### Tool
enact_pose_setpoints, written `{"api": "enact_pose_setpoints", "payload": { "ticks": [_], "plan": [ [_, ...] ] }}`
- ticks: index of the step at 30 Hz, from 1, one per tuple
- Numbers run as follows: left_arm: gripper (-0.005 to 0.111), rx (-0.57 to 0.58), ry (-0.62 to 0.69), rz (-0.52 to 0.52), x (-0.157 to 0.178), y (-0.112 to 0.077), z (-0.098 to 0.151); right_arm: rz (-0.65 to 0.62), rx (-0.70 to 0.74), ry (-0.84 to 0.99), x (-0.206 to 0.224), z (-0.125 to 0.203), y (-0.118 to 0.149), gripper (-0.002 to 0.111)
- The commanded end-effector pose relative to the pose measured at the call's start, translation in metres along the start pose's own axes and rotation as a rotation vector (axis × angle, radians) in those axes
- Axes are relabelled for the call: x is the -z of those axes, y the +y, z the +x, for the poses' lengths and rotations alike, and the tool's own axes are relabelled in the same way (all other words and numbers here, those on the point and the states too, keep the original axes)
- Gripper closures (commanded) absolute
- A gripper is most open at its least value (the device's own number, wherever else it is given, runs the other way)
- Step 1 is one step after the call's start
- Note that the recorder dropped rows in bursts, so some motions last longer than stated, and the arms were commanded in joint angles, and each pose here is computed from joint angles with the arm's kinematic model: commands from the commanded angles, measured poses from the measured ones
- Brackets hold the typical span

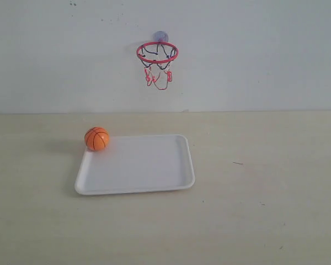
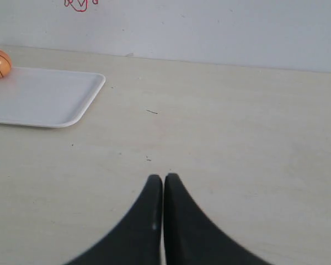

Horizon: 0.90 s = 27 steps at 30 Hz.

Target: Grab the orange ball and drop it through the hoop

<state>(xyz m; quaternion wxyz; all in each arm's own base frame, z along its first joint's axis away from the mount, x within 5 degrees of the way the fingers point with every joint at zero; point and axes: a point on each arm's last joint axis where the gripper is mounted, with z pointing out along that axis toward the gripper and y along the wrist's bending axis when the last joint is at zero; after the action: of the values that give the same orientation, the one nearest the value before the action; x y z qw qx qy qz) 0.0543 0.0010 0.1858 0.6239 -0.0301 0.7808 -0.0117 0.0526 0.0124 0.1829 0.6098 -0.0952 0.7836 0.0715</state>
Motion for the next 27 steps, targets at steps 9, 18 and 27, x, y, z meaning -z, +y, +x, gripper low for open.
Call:
{"api": "enact_pose_setpoints", "payload": {
  "ticks": [9, 18, 27],
  "plan": [
    [0.103, 0.021, -0.004, 0.001, 0.0, 0.0, 0.0, -0.001, 0.008, -0.011, 0.0, -0.001, 0.0, 0.109],
    [0.103, 0.021, -0.381, 0.019, 0.006, -0.001, -0.033, -0.001, 0.008, -0.011, 0.0, -0.001, 0.0, 0.109],
    [0.103, 0.02, -0.78, 0.04, 0.038, -0.004, -0.089, -0.001, 0.008, -0.011, 0.0, -0.001, 0.0, 0.109]
  ]
}}
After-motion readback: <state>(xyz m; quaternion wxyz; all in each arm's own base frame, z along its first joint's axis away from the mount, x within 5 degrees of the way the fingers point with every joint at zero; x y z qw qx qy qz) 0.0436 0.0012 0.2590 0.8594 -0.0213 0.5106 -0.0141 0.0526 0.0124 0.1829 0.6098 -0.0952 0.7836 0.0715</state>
